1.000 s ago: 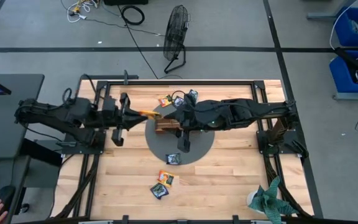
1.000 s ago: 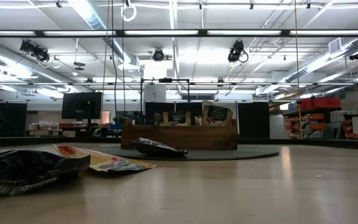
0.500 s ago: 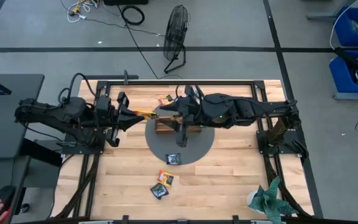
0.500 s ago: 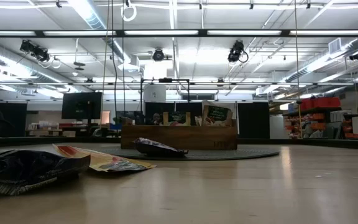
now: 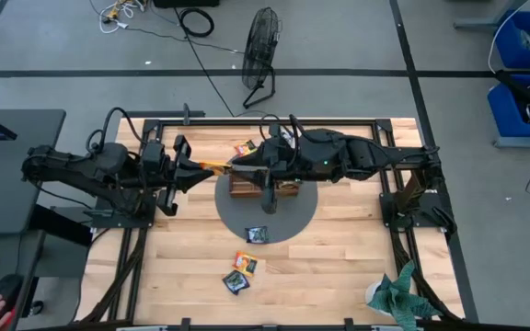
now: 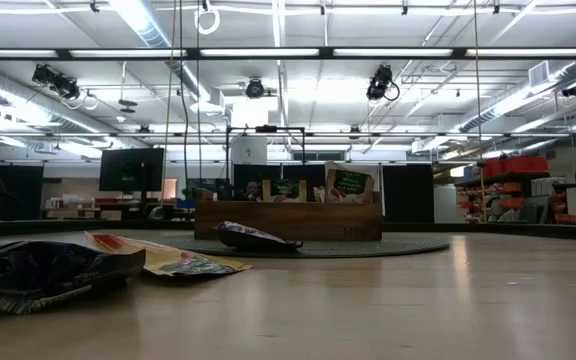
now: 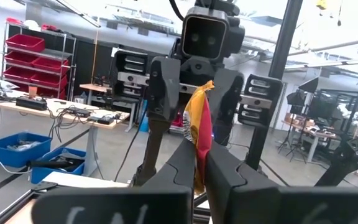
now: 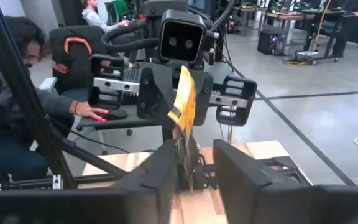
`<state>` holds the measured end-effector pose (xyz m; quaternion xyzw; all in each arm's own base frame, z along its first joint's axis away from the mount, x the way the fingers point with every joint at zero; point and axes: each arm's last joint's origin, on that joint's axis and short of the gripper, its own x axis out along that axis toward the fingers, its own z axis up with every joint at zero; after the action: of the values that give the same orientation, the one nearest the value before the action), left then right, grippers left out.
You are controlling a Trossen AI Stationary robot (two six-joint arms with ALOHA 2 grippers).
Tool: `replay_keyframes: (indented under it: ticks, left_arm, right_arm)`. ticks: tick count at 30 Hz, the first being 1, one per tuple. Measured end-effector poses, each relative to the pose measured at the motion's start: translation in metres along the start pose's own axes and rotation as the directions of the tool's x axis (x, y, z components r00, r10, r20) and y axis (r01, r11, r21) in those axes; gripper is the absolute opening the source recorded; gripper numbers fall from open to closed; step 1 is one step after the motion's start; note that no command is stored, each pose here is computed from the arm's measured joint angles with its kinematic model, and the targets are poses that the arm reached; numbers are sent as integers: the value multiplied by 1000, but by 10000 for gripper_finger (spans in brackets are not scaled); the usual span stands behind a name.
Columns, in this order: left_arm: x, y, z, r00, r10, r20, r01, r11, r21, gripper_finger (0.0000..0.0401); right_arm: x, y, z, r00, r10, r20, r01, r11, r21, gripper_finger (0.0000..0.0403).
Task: Pick & Place Tea
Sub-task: Put the yellow tea bag into the middle section of the wooden organizer
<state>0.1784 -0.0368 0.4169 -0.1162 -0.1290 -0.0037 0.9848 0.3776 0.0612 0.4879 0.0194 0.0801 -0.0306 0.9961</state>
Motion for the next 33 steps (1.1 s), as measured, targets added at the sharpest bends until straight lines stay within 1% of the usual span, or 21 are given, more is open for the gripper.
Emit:
replay_keyframes:
  ticks: [6, 8, 13, 21, 24, 28, 33]
  left_arm:
    - [0, 0, 1, 1000, -1, 6, 1, 1000, -5, 18]
    - [0, 0, 1, 1000, -2, 16, 2, 1000, -7, 19]
    - [0, 0, 2, 1000, 1, 20, -1, 1000, -8, 28]
    - [-2, 0, 3, 1000, -2, 20, 2, 1000, 25, 77]
    - [-6, 2, 3, 1000, 18, 1, -18, 999, 27, 94]
    - [-12, 5, 1, 996, 64, -55, -61, 996, 65, 111]
    - [-20, 9, -7, 980, 120, -156, -104, 989, 109, 121]
  right_arm:
    - [5, -1, -3, 1000, 12, -5, -12, 1000, 22, 28]
    - [6, -3, -2, 1000, 12, -3, -12, 999, 35, 8]
    - [7, -4, -2, 1000, -7, 4, 7, 999, 52, 3]
    - [-2, -6, 0, 999, -31, -18, 33, 996, 77, 1]
    - [-7, -8, 0, 998, -45, -37, 47, 996, 74, 1]
    - [-18, -15, 0, 992, -79, -96, 88, 992, 94, 1]
    - [-30, -30, -9, 965, -121, -234, 144, 986, 84, 0]
